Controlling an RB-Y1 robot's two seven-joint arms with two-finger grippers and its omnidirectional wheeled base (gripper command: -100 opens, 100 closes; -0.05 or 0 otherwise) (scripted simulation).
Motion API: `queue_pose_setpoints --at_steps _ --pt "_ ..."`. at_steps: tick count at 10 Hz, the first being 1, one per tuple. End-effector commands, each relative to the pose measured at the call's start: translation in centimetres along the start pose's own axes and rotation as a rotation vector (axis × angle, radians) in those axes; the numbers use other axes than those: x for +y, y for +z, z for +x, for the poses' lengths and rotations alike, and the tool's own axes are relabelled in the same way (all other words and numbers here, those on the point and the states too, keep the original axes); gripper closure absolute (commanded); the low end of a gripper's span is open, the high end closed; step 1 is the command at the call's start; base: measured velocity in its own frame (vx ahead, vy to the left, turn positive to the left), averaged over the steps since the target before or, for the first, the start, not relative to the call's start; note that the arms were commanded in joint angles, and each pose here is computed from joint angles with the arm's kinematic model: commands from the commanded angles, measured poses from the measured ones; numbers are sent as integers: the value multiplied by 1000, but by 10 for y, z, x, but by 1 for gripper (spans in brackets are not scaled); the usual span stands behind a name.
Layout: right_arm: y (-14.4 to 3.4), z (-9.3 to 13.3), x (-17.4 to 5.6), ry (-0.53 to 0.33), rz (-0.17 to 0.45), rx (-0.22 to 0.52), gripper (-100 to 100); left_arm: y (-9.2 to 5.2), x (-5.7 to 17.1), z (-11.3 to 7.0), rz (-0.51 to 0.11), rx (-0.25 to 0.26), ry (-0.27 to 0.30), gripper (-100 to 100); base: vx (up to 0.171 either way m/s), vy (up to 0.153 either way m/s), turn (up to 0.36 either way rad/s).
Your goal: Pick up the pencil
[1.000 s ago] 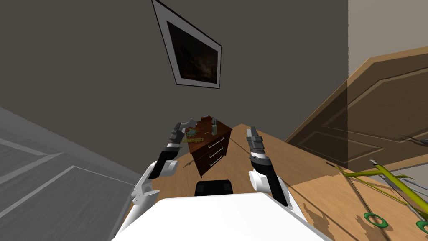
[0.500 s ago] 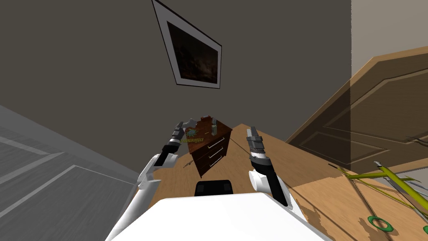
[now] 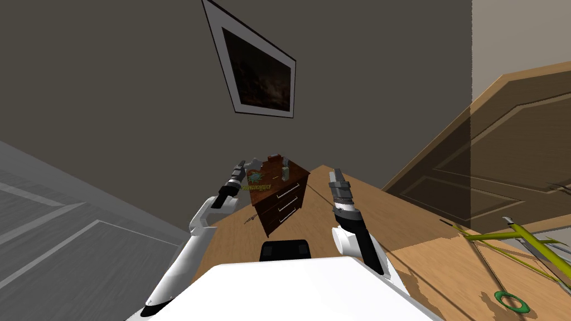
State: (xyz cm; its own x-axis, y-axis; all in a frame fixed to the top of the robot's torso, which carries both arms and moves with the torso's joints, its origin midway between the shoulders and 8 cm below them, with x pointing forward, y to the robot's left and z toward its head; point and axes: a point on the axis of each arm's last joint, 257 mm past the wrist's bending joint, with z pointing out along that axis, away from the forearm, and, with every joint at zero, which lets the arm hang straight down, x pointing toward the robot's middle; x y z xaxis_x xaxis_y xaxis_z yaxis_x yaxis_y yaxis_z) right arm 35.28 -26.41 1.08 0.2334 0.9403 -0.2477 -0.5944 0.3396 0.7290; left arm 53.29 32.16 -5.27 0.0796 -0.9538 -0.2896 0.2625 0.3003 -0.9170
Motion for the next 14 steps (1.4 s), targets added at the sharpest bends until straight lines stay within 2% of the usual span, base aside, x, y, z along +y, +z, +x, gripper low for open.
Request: queue_pose_setpoints --at_steps 1,2,3,4,6,7,8,9,10,11,13,14 --pt "0 0 0 0 0 0 0 9 11 -6 -38 -10 14 -100 16 -15 12" --pt "0 0 0 0 0 0 0 20 19 -19 -70 -26 49 -100 30 -18 12" --pt "0 0 0 0 0 0 0 24 25 -21 -93 -31 47 -100 25 -18 10" --pt "0 0 0 0 0 0 0 34 27 -36 -118 -53 78 -100 29 -29 10" --pt "0 0 0 0 0 0 0 38 38 -38 -150 -59 75 -100 16 -23 5" --pt "0 0 0 0 0 0 0 48 43 -56 -187 -88 101 -100 11 -20 12" --pt "0 0 0 0 0 0 0 51 52 -57 -210 -93 99 -100 20 -27 8" --pt "0 0 0 0 0 0 0 59 51 -75 -235 -123 120 -100 35 -52 12" --pt "0 0 0 0 0 0 0 61 63 -78 -270 -130 116 -100 30 -44 11" --pt "0 0 0 0 0 0 0 69 61 -96 -289 -161 132 -100 46 -55 8" --pt "0 0 0 0 0 0 0 68 78 -99 -340 -171 127 -100 29 -28 4" --pt "0 0 0 0 0 0 0 75 78 -118 -371 -207 134 -100 29 -39 6"
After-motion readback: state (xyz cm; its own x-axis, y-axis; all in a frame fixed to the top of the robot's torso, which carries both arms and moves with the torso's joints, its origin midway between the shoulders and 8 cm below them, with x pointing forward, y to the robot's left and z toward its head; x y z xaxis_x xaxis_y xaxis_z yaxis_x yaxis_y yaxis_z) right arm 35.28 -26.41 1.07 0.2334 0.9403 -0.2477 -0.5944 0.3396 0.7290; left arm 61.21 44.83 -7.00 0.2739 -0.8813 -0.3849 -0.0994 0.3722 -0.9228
